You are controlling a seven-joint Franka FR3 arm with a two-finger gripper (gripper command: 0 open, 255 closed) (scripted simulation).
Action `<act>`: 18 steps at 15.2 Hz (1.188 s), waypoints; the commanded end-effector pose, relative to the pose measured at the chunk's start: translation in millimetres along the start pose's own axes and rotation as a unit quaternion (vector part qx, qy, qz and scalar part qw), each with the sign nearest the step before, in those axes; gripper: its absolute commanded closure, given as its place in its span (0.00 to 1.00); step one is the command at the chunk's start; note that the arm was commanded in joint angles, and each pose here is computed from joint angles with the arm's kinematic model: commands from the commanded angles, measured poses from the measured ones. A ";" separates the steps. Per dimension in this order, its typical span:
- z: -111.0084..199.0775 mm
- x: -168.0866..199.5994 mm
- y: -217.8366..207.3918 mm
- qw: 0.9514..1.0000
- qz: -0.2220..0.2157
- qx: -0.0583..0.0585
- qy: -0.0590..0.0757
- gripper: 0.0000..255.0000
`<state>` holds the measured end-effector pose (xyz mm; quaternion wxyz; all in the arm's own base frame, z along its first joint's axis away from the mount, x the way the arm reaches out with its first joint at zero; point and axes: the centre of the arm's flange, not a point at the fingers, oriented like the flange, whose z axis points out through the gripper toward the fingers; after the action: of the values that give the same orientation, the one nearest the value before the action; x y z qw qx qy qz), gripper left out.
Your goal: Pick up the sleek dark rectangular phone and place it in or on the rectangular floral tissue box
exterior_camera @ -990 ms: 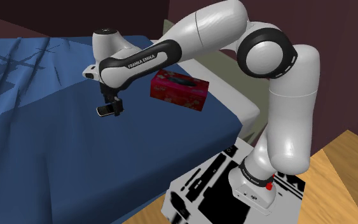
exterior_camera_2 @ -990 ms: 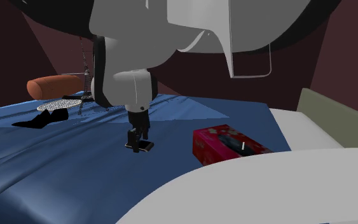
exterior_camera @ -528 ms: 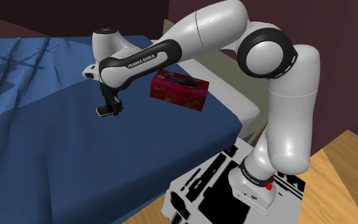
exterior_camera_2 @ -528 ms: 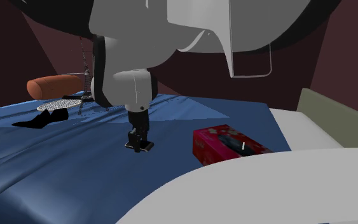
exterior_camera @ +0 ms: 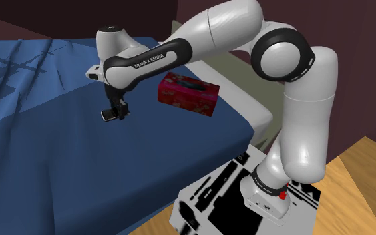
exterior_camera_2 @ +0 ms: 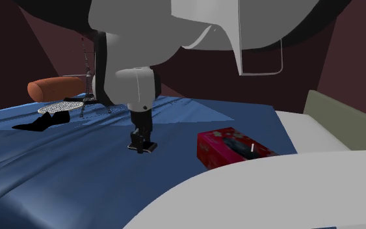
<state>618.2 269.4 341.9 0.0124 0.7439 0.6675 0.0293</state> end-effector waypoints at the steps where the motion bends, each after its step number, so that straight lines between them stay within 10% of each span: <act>1: -9.8 0.1 0.7 1.000 0.000 0.000 0.000 1.00; 18: -99.3 2.6 5.9 1.000 0.000 0.000 0.000 1.00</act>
<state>618.0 269.1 436.3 0.0125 0.7439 0.6675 0.0295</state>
